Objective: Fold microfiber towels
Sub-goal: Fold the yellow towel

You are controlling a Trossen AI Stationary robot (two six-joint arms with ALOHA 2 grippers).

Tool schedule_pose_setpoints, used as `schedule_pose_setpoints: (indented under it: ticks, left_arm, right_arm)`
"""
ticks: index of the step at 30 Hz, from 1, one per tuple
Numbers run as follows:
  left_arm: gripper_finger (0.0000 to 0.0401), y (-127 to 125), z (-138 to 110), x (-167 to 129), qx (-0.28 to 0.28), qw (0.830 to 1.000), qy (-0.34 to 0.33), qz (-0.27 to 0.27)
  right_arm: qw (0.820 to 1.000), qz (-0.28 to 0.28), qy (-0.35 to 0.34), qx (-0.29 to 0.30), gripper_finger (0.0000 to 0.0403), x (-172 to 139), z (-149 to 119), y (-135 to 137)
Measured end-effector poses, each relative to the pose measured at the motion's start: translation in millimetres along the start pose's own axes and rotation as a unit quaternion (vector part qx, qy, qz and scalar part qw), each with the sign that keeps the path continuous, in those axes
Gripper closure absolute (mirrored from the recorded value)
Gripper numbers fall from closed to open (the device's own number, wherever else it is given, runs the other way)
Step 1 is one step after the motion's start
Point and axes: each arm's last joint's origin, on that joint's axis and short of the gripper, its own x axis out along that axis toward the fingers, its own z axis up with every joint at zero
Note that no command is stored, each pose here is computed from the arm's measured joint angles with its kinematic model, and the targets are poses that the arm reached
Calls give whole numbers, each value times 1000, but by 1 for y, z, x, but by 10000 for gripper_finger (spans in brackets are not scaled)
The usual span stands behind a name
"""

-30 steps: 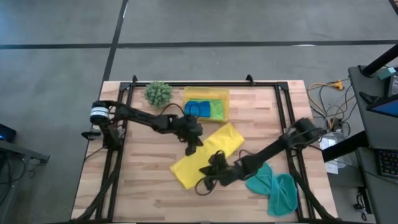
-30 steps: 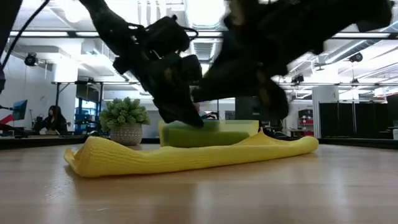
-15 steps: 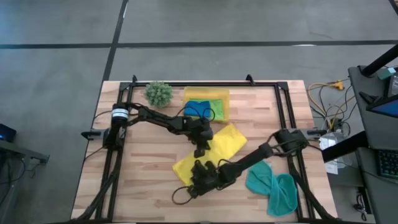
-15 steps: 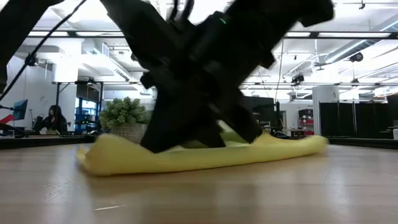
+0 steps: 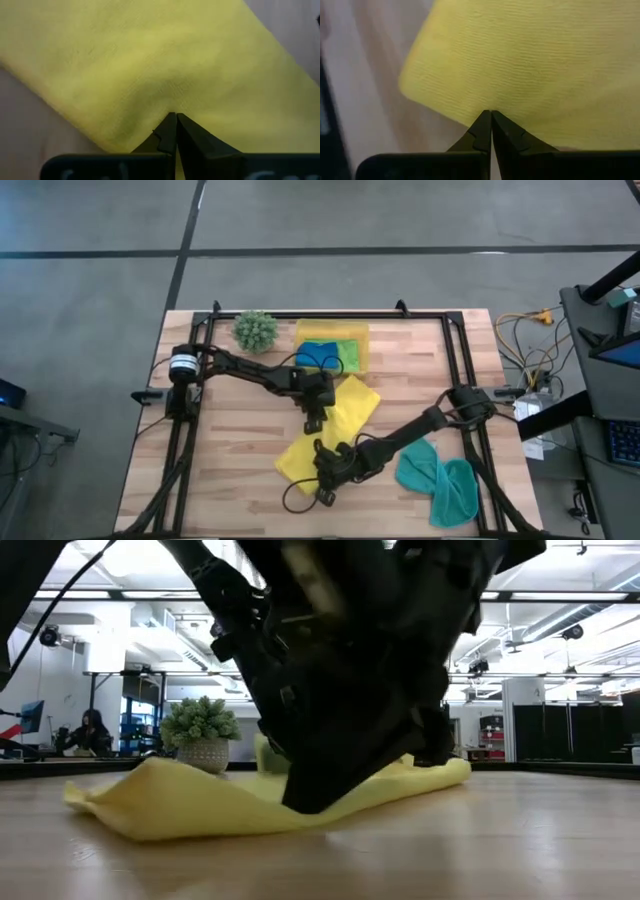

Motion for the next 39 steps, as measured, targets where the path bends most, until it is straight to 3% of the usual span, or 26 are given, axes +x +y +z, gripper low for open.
schedule_pose_setpoints:
  ticks: [9,17,21,24,31,39]
  left_arm:
    - [401,-26,-7,4,-1,1000,28,14]
    - [401,-50,-12,9,-43,998,42,8]
    - [401,-65,-10,-1,-19,999,23,17]
    - [401,-70,3,-16,4,999,-31,10]
    - [401,-58,20,-14,16,994,-106,10]
    - [401,-29,10,14,-9,997,-64,33]
  right_arm:
    - [997,31,58,-47,394,-10,-20,13]
    - [993,11,97,-63,394,-22,-36,16]
    - [996,15,45,-81,394,-47,-32,25]
    - [996,25,-22,-88,394,-66,-24,34]
    - [995,37,-66,-59,394,-53,-4,29]
    - [997,37,-66,-35,394,-21,9,13]
